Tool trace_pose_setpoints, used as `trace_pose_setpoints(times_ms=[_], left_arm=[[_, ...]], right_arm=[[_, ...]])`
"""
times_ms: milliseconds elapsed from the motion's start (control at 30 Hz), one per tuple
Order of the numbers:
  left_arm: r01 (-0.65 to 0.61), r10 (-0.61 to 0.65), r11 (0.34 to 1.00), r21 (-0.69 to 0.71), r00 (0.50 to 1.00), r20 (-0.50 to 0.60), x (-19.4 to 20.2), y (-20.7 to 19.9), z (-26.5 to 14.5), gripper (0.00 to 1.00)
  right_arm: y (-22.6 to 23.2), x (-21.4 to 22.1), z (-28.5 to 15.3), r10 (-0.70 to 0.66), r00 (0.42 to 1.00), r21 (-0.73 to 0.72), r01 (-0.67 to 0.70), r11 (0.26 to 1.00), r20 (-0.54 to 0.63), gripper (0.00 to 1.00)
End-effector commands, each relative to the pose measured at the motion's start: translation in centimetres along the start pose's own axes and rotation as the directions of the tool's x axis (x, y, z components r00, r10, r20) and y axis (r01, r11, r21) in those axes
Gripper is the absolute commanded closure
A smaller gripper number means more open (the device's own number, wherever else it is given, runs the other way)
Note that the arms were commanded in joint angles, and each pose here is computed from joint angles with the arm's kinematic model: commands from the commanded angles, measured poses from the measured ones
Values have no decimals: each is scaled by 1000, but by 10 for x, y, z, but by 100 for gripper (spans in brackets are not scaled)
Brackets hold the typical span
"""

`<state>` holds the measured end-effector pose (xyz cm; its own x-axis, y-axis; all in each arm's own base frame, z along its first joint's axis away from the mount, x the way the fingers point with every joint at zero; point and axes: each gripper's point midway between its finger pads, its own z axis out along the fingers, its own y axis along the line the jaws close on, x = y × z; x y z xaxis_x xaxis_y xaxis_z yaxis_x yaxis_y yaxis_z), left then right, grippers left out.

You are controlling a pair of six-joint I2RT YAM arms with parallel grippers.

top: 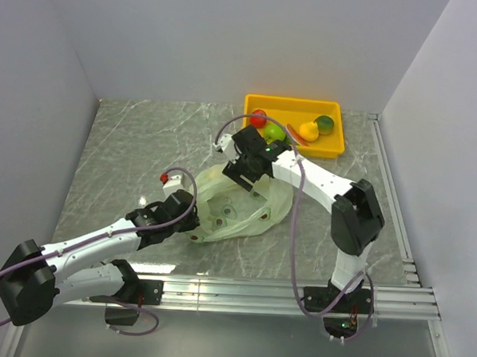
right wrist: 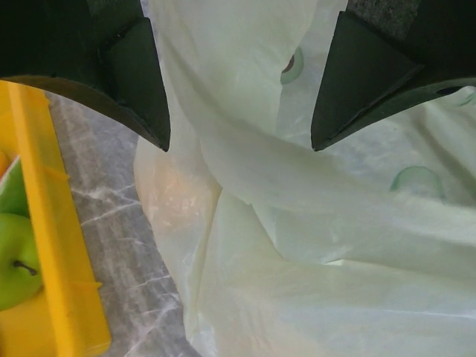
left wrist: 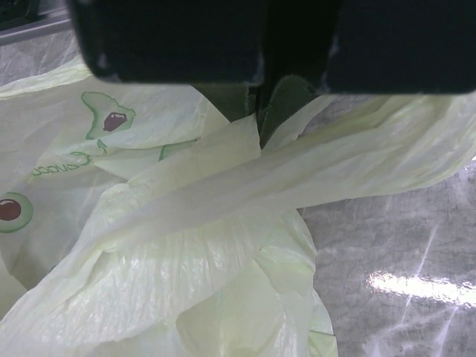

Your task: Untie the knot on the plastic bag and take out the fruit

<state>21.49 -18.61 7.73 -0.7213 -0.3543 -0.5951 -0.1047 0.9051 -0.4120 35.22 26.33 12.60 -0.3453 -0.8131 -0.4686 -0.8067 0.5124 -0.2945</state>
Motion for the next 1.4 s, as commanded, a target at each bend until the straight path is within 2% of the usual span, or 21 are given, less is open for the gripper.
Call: trace_pose_setpoints(times_ms=[0, 100, 167, 200, 233, 267, 400, 500, 533, 633, 700, 800, 967, 1167, 1200, 1267, 1300, 1367], left_arm=[[39, -40, 999, 29, 999, 30, -5, -5, -2, 99], [42, -43, 999, 23, 999, 32, -5, -4, -1, 99], [45, -45, 999, 24, 998, 33, -4, -3, -1, 99], [47, -47, 999, 25, 998, 34, -3, -3, 0, 99], [48, -48, 999, 25, 998, 32, -2, -3, 1, 99], [50, -51, 998, 24, 998, 31, -1, -2, 2, 99], [57, -57, 998, 18, 998, 28, 4, 1, 9, 99], [66, -66, 998, 17, 997, 29, 6, 1, 14, 99], [66, -66, 998, 9, 997, 26, 8, 3, 17, 99], [72, -73, 997, 11, 997, 32, 9, 4, 20, 99], [76, -76, 997, 12, 997, 31, 10, 4, 20, 99], [86, -86, 996, 16, 996, 30, 10, 4, 19, 99], [107, -108, 994, 21, 993, 37, 10, 8, 13, 99], [124, -125, 992, 26, 991, 41, 9, 13, 3, 99], [123, -124, 992, 29, 991, 39, 9, 12, 2, 99], [110, -112, 993, 51, 993, 37, 7, 8, -2, 99], [104, -106, 993, 61, 994, 35, 5, 4, -4, 99], [76, -78, 994, 74, 997, 28, 3, 0, -6, 99]], right_arm=[[-10, -2, 17, -41, 999, 43, 42, 998, -36, 17], [-9, 10, 35, -37, 995, 55, 42, 998, -94, 21], [-8, 12, 38, -27, 994, 56, 33, 998, -107, 44], [-13, 7, 31, -14, 996, 79, 21, 997, -91, 88], [-14, 4, 24, -10, 997, 83, 17, 996, -78, 99], [-16, 2, 17, 0, 998, 86, 5, 996, -66, 100], [-12, -27, -37, 0, 999, 82, -4, 997, 42, 100], [17, -54, -88, -54, 989, 48, 48, 998, 137, 100], [42, -65, -106, -92, 979, 13, 92, 996, 179, 100], [79, -69, -131, -130, 972, -46, 141, 989, 193, 100], [97, -55, -122, -144, 978, -41, 151, 988, 152, 100], [89, -26, -93, -94, 992, 30, 92, 995, 87, 100], [52, -10, -63, 127, 987, 38, -132, 991, 99, 100], [-1, -3, -42, 297, 949, 100, -307, 946, 106, 99], [-7, 0, -39, 316, 944, 115, -325, 939, 95, 95], [-25, 6, -32, 374, 924, 162, -382, 910, 76, 75], [-30, 8, -30, 392, 917, 174, -398, 901, 73, 61], [-39, 2, -39, 418, 903, 195, -429, 882, 96, 48]])
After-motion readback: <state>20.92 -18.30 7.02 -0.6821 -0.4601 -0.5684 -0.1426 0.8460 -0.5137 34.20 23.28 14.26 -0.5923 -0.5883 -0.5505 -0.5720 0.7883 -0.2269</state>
